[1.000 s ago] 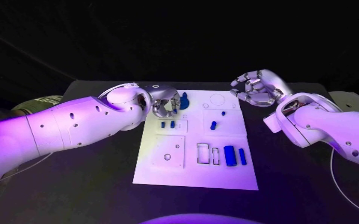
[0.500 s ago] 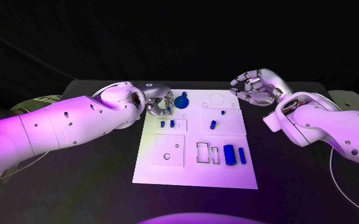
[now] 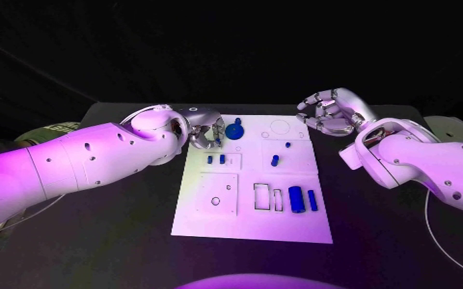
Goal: Assemble the parts on the task board
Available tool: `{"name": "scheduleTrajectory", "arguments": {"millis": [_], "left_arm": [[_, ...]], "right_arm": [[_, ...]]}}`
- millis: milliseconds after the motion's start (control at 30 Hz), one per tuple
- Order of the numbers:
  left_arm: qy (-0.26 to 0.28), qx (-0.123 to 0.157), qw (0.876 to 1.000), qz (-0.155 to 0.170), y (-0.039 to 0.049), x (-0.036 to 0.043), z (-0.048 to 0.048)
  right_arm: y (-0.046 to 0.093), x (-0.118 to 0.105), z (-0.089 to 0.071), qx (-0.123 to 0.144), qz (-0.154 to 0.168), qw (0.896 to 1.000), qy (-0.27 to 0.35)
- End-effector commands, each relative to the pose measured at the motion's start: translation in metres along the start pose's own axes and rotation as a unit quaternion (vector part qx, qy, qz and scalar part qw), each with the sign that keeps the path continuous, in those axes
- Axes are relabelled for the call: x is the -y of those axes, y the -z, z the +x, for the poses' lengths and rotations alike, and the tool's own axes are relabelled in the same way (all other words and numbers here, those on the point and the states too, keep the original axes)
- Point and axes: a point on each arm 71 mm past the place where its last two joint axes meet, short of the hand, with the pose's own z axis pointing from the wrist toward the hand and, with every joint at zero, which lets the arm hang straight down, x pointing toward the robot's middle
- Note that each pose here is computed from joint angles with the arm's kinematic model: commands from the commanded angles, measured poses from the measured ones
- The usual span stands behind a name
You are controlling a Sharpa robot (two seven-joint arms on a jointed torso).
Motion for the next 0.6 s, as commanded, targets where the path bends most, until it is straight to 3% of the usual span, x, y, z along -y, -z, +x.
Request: {"name": "scheduleTrajectory", "arguments": {"millis": [33,600], "left_arm": [[0.001,-0.009,1.000,0.001,-0.0012,0.0010,0.0011],[0.001,-0.020,1.000,0.002,-0.0039,0.0031,0.0039]], "right_arm": [[0.0000,-0.0009,0.0010,-0.003,-0.006,1.000,0.003],[-0.0001,-0.0012,0.0015,-0.004,-0.006,1.000,0.002]]}}
